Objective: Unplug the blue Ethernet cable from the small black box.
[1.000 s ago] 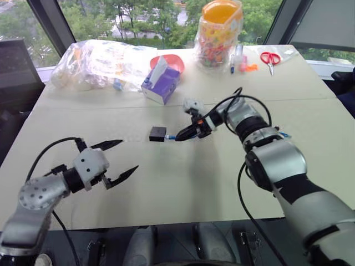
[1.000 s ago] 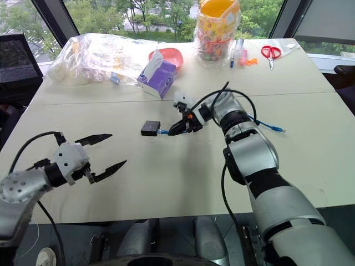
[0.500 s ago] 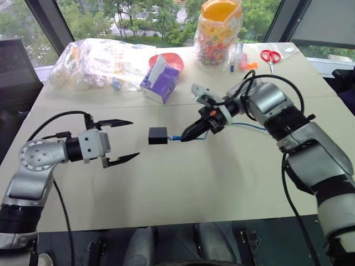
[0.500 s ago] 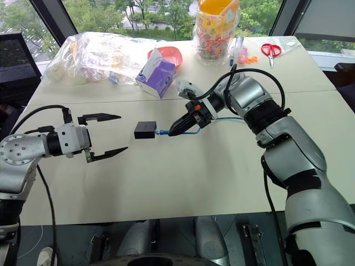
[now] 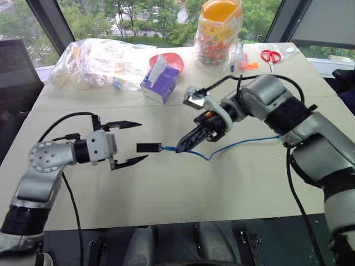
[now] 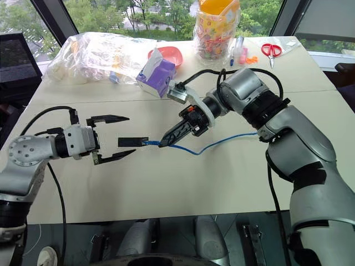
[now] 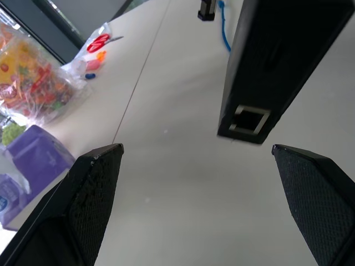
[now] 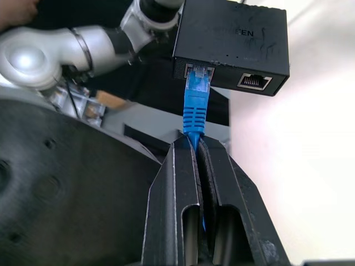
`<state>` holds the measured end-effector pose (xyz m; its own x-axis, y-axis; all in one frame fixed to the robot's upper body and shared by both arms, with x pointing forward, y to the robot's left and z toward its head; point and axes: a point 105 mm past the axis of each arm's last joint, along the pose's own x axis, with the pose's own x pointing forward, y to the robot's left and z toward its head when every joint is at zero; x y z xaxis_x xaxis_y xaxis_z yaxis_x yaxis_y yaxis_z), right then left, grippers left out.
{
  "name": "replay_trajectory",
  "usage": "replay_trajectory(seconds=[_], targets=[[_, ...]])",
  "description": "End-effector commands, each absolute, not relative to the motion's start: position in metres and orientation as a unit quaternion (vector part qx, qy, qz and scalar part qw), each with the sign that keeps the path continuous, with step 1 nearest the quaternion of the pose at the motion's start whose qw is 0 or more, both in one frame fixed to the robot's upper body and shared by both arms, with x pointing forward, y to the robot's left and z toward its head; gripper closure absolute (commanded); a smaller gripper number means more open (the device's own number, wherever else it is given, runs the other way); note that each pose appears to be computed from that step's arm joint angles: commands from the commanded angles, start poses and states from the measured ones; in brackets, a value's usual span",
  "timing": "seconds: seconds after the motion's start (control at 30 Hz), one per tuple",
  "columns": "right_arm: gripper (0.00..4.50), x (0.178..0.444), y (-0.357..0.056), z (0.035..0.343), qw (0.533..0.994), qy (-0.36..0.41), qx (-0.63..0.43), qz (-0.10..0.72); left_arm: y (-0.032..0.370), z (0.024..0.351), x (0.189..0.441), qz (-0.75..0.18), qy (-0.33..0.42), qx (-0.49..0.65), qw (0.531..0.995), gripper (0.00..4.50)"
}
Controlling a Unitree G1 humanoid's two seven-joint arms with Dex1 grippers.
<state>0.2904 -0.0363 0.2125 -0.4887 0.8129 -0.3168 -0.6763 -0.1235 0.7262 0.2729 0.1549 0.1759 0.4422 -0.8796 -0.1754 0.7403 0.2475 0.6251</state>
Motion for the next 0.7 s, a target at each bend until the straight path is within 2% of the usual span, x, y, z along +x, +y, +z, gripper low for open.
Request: replay_trajectory(seconds=[0.03, 0.17, 0.6, 0.7], targets=[[4.45, 0.285, -0.031, 0.221, 0.484, 0.441, 0.081, 0.752, 0.149, 0.183, 0.261, -0.526, -0.116, 0.318, 0.78, 0.0], [4.45, 0.285, -0.031, 0.215, 0.484, 0.443, 0.068, 0.752, 0.141, 0.183, 0.252, -0.541, -0.115, 0.304, 0.776, 0.0], [4.45, 0.286, -0.034, 0.207, 0.486, 0.444, 0.044, 0.751, 0.136, 0.186, 0.245, -0.552, -0.111, 0.268, 0.782, 0.0], [4.5, 0.286, -0.034, 0.208, 0.487, 0.444, 0.042, 0.751, 0.133, 0.186, 0.245, -0.556, -0.112, 0.255, 0.783, 0.89]])
